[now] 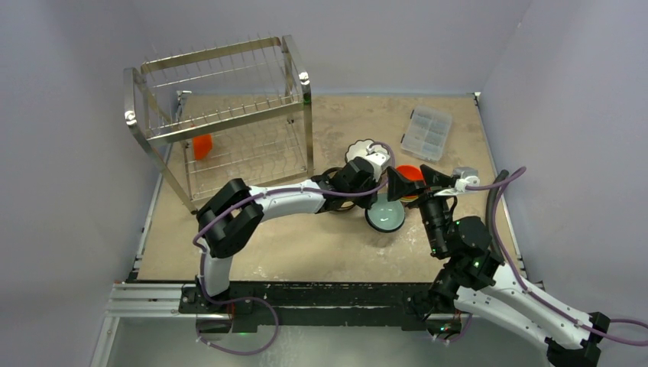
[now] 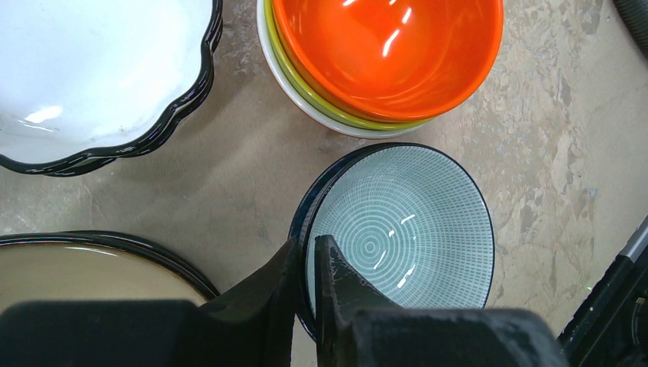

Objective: Unload the bowls from the dish rack
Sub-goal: Place the bowl with the bowl.

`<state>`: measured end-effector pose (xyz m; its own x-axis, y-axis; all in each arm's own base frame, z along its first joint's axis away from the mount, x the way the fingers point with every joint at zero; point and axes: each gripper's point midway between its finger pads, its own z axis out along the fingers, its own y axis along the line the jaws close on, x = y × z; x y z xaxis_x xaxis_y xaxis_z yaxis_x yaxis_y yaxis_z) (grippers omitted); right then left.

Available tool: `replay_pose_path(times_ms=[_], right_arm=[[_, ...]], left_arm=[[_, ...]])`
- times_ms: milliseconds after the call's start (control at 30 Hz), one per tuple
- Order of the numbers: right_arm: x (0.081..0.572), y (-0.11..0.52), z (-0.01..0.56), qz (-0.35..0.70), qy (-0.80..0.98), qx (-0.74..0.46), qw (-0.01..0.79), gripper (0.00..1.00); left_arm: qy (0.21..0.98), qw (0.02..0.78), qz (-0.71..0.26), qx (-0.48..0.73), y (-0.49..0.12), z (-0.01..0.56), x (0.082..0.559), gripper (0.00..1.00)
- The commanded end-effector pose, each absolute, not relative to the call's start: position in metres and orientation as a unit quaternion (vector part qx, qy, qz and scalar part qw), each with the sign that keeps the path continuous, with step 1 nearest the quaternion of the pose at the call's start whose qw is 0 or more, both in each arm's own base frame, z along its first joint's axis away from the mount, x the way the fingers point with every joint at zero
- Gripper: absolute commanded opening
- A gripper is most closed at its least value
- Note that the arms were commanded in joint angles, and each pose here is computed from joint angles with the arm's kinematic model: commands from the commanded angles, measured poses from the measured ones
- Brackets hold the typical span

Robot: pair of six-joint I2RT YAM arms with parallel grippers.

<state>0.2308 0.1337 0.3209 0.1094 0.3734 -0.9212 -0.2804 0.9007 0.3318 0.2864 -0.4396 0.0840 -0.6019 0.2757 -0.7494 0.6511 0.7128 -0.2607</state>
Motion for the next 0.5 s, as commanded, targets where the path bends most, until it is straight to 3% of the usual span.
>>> replay_pose_path(times_ms=[0, 467], right_arm=[[0.230, 0.135, 0.330, 0.229, 0.618, 0.040, 0.751, 0.99], [0.231, 0.143, 0.334, 0.235, 0.619, 0.026, 0.749, 0.99]], left_arm=[[0.850, 0.361, -0.280, 0.261, -0.439, 0.094, 0.288, 0.16], [0.812, 0.423, -0.329, 0.229, -0.422, 0.163, 0.288, 0.46]])
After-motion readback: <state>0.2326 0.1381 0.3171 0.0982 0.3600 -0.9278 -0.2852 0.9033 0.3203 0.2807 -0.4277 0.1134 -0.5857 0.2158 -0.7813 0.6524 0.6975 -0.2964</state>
